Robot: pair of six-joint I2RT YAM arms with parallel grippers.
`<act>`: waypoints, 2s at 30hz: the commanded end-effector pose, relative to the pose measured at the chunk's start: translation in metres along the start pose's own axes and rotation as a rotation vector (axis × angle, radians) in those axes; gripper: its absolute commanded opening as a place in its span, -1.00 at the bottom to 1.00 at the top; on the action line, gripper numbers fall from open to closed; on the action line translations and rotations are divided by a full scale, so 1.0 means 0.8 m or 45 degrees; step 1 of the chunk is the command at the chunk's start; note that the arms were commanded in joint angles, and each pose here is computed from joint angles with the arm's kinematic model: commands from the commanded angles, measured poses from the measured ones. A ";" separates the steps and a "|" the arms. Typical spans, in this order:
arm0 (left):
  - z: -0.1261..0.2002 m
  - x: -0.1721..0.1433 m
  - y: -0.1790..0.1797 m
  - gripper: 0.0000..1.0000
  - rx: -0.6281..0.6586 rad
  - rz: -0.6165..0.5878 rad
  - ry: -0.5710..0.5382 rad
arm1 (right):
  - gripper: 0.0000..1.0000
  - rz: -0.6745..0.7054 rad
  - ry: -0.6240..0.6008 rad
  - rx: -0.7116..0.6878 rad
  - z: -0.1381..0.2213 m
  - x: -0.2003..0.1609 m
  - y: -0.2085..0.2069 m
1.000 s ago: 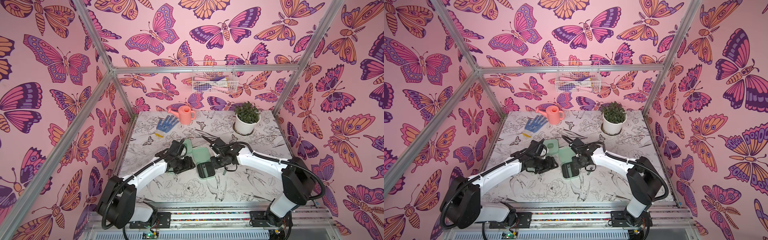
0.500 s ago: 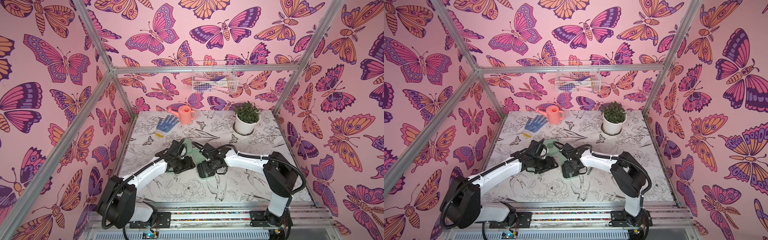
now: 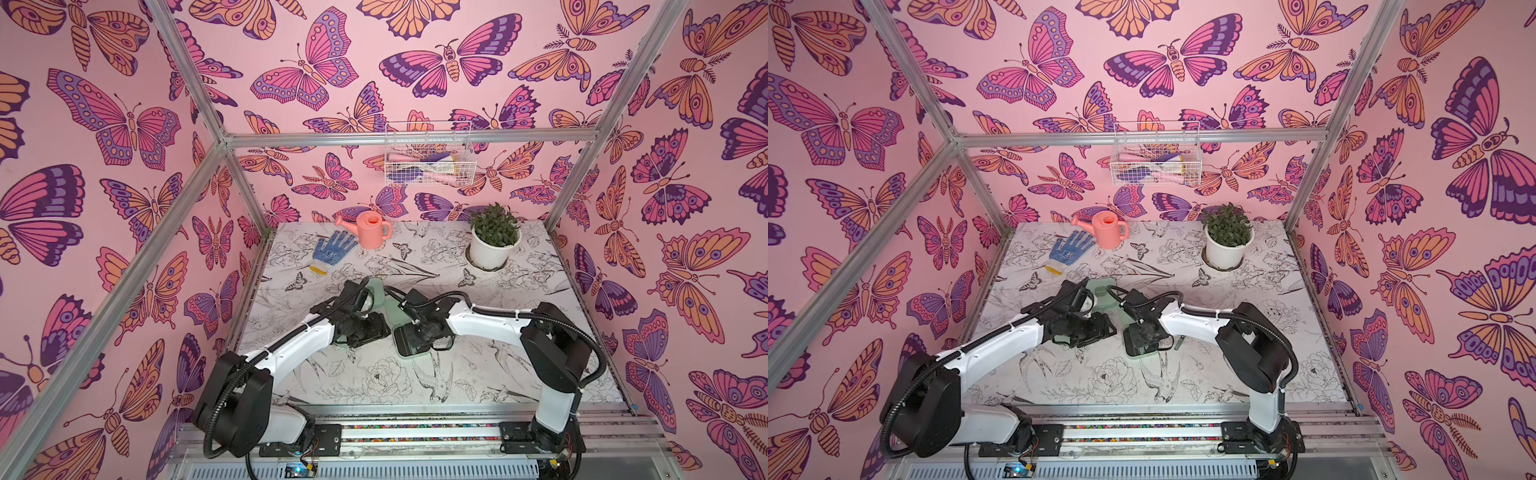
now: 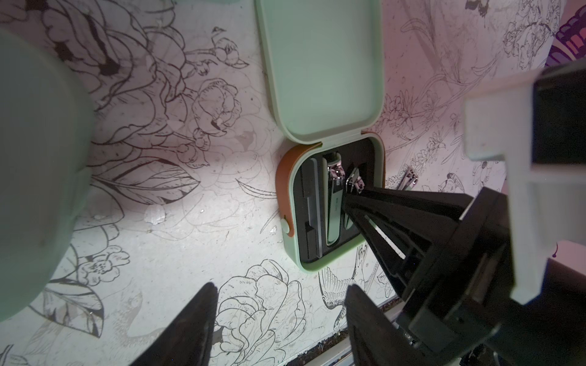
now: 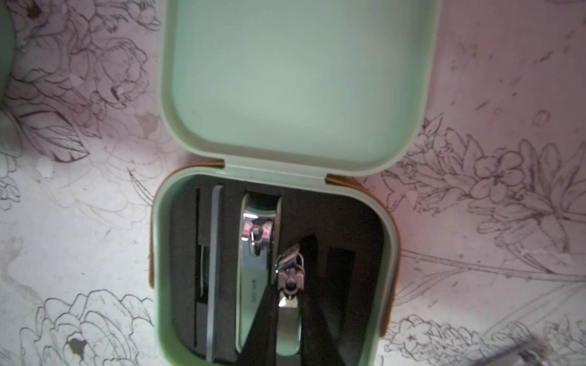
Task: Organize nail clipper sets
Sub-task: Place the nail clipper in the storage box.
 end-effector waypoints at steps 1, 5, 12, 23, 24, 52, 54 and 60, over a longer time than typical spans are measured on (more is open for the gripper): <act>0.001 -0.001 -0.003 0.33 -0.014 -0.005 0.004 | -0.91 -0.002 0.027 -0.056 -0.011 -0.008 -0.004; 0.002 -0.001 -0.004 0.33 -0.016 -0.006 0.002 | -0.92 -0.006 0.038 -0.070 -0.016 -0.011 -0.006; 0.000 -0.001 -0.002 0.33 -0.008 -0.003 0.008 | -0.92 -0.007 0.067 -0.103 -0.020 -0.015 -0.010; -0.001 -0.001 -0.001 0.33 -0.003 -0.003 0.008 | -0.92 -0.029 0.111 -0.101 -0.038 -0.022 -0.008; -0.002 -0.001 -0.001 0.32 -0.002 -0.001 0.008 | -0.92 -0.030 0.118 -0.102 -0.040 -0.022 -0.008; 0.000 -0.002 0.000 0.32 -0.007 -0.003 0.004 | -0.60 0.021 0.105 -0.177 -0.023 -0.006 0.001; 0.001 -0.003 0.000 0.32 -0.008 -0.003 0.004 | -0.52 0.026 0.074 -0.170 -0.013 0.003 0.004; 0.003 -0.004 0.000 0.32 -0.012 -0.003 -0.001 | -0.44 0.041 0.010 -0.151 0.010 0.022 0.010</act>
Point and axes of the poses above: each gripper's point midway between its finger pads, its own z axis back along the fingers, its own y axis along the line the jaws close on, x = y × z, the point moved 7 cm from there along z, back along the fingers, and after that the axes turned 8 degrees about z, right-handed, at the moved point
